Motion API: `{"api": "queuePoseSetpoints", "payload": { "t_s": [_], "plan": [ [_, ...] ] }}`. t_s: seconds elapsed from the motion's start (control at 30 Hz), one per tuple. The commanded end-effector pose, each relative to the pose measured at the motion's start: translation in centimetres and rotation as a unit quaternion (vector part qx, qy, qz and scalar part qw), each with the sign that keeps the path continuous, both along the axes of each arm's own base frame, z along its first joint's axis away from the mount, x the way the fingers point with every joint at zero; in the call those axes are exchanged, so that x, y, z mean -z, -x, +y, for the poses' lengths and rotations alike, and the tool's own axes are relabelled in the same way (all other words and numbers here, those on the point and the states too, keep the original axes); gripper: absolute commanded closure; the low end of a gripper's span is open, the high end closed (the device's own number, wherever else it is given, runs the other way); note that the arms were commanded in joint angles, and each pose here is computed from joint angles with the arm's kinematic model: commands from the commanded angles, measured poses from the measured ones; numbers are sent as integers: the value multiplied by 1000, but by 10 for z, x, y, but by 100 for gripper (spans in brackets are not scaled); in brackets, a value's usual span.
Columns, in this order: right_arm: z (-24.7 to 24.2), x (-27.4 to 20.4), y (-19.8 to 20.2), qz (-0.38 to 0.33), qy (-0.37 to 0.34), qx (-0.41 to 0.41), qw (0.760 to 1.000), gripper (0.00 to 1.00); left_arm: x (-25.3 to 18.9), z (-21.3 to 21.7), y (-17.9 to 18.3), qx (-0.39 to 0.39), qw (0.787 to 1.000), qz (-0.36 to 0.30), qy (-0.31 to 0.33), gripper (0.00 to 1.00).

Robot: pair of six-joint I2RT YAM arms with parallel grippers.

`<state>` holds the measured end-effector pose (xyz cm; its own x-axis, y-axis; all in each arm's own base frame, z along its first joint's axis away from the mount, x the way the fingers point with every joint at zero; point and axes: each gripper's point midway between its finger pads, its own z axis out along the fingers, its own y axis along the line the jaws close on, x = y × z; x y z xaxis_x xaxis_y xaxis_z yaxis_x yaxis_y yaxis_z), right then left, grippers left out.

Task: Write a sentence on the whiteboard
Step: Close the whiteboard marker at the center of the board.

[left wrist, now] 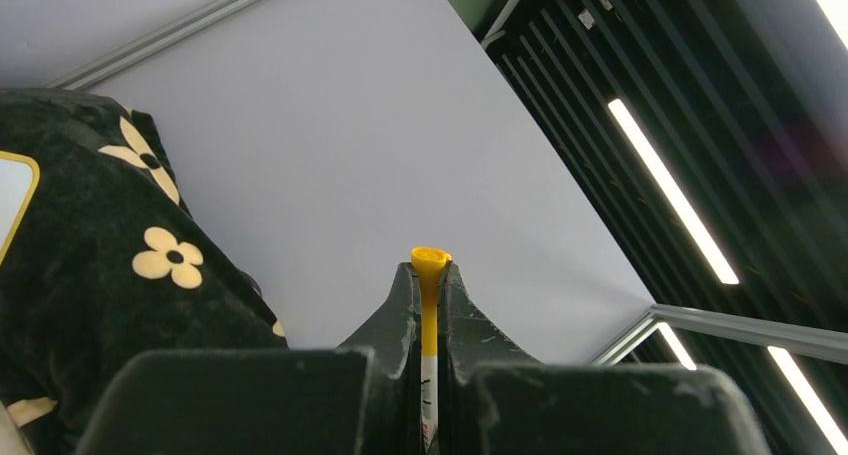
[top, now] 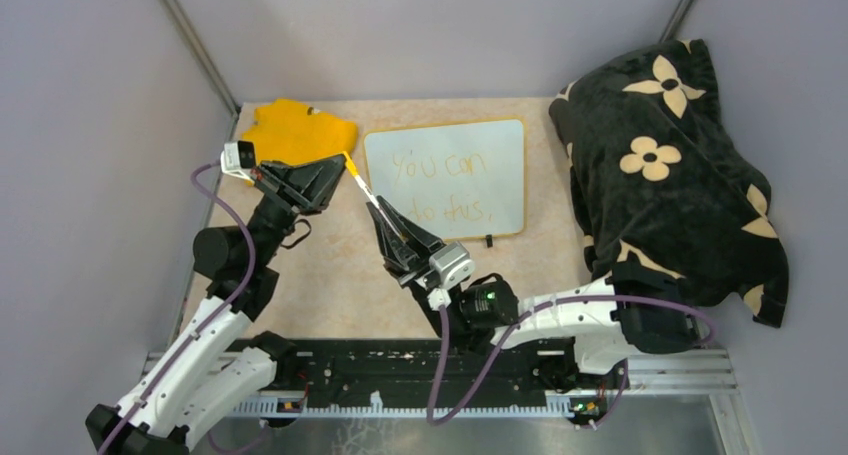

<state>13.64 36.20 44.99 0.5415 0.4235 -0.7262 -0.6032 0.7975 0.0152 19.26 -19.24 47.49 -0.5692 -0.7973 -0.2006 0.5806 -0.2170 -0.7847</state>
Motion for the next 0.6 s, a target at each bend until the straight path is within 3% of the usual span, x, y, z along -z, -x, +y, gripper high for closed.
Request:
{"api": "queuePoseSetpoints", "payload": {
  "t_s": [0.0, 0.57],
  "plan": [
    [-25, -39, 2, -26, -94, 0, 995, 100, -21, -1, 18, 27, 999, -37, 12, 100],
    [-24, -42, -2, -36, -108, -4, 994, 100, -8, -11, 22, 57, 998, -40, -7, 100]
  ]
}}
